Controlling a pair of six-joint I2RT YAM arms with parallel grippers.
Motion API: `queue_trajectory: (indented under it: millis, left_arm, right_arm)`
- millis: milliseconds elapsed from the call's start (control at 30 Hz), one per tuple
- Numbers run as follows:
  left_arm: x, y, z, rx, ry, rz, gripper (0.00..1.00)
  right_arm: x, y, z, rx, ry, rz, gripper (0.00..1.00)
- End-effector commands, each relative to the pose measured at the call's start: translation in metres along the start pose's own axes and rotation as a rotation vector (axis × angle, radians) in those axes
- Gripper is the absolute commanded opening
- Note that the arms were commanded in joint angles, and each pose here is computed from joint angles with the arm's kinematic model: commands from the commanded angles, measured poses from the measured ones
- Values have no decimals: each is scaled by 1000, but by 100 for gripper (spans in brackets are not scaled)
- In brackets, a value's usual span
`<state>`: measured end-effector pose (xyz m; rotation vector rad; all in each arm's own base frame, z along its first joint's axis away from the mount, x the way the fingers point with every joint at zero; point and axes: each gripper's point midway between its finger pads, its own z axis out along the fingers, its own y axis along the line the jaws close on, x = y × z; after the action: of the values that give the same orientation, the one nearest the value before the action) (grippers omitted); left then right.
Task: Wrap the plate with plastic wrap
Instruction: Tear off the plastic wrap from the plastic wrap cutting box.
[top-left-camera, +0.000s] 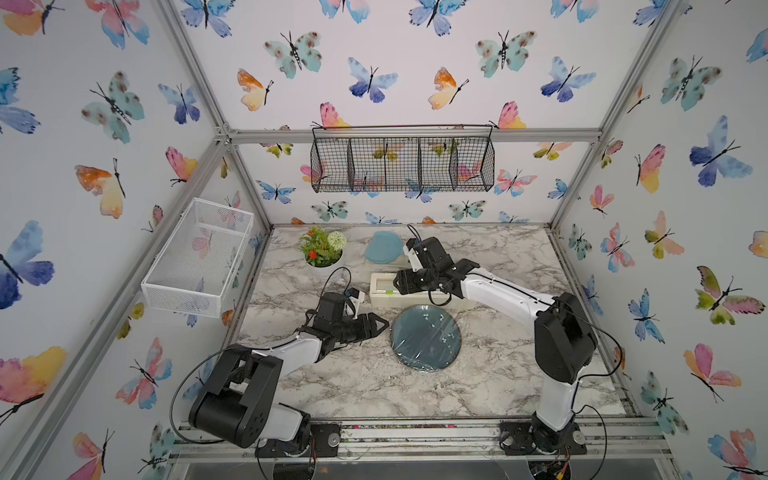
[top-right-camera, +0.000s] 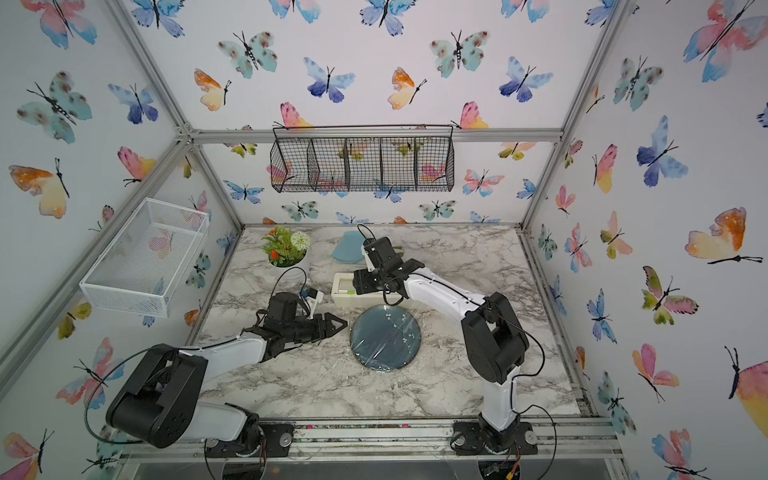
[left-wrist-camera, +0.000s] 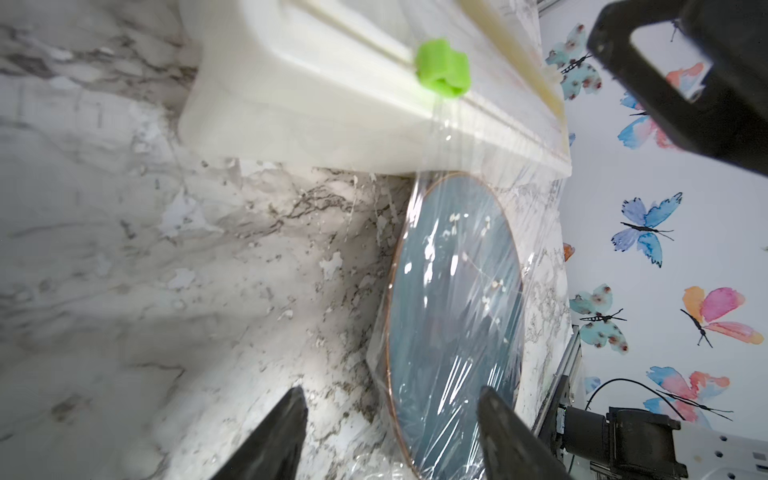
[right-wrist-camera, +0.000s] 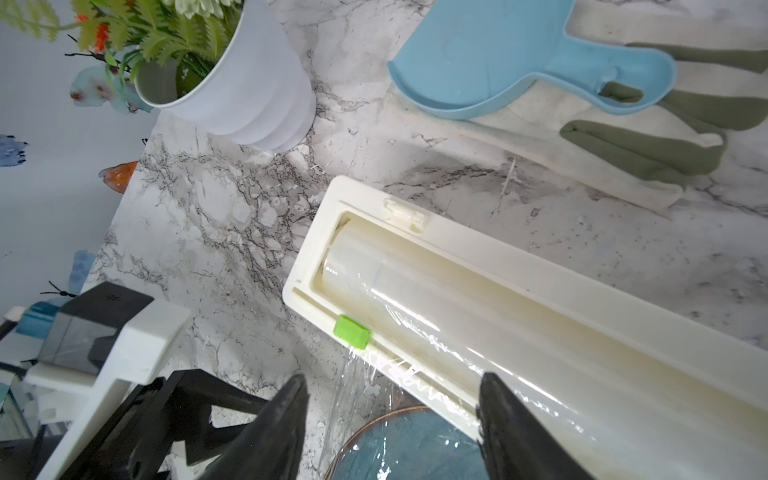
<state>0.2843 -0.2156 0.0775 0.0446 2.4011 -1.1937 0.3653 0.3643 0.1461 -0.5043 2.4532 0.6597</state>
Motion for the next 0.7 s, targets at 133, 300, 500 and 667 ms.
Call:
queue_trajectory:
  millis: [133, 300, 500, 667]
  left_arm:
    - [-27, -17, 22, 90, -52, 61, 62]
    - [-27, -7, 34, 70, -32, 60, 59]
    - [-33, -3, 44, 71, -33, 51, 53]
    - [-35, -5, 44, 80, -43, 46, 30]
  right_arm:
    - [25, -6, 15, 108, 107, -30, 65]
    - [23, -7, 21, 140, 107, -23, 66]
    - [22, 1, 27, 115, 117, -25, 66]
    - [22, -4, 31, 146, 122, -12, 66]
